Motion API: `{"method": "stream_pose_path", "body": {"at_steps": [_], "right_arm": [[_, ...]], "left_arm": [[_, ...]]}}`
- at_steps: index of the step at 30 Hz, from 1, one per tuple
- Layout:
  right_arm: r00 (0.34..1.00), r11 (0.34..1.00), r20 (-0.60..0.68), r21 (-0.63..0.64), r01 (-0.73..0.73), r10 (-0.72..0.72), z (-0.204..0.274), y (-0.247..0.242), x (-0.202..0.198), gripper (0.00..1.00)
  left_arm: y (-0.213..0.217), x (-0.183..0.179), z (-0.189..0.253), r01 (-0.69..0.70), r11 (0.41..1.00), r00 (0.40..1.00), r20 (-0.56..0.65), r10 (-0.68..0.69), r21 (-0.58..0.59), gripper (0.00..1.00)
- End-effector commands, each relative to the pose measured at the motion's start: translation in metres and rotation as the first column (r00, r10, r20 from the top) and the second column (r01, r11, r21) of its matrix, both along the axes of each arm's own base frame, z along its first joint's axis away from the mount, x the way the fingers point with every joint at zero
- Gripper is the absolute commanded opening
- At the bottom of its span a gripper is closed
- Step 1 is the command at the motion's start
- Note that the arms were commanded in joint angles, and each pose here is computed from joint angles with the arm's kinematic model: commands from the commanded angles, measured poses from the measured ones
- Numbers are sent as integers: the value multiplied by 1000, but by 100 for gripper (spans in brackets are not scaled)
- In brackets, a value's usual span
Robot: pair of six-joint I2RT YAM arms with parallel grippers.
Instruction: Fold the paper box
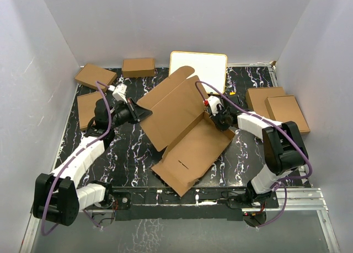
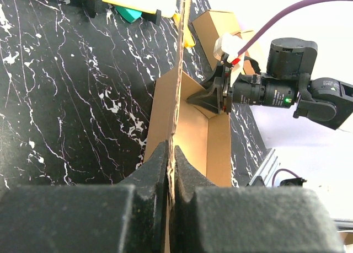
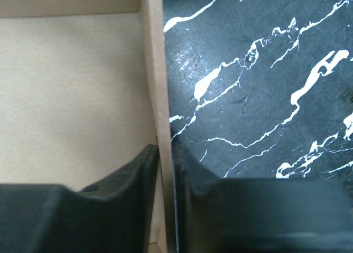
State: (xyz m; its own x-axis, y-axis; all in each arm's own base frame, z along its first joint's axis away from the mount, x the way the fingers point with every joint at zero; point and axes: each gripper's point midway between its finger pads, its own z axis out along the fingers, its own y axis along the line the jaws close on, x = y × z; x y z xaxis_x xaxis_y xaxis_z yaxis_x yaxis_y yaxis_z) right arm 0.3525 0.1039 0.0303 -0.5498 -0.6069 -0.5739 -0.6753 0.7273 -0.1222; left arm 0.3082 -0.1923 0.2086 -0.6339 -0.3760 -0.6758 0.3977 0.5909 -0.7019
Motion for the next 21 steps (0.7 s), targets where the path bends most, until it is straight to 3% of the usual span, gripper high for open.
{"method": "stream_pose_path", "body": {"at_steps": [1,10,21], "right_arm": [[998,1000,62,19,11,-12,19,1,13,31],[995,999,104,52,-14,9,48,4,11,48],[996,999,84,-34,12,-9,26,-13,13,47]], "left_arm": [[-3,6,30,23,1000,996,87,-22,-13,0],[-4,10,32,30,1000,995,100,-31,6,0],[-7,13,38,51,999,992,113,-51,8,0]]}}
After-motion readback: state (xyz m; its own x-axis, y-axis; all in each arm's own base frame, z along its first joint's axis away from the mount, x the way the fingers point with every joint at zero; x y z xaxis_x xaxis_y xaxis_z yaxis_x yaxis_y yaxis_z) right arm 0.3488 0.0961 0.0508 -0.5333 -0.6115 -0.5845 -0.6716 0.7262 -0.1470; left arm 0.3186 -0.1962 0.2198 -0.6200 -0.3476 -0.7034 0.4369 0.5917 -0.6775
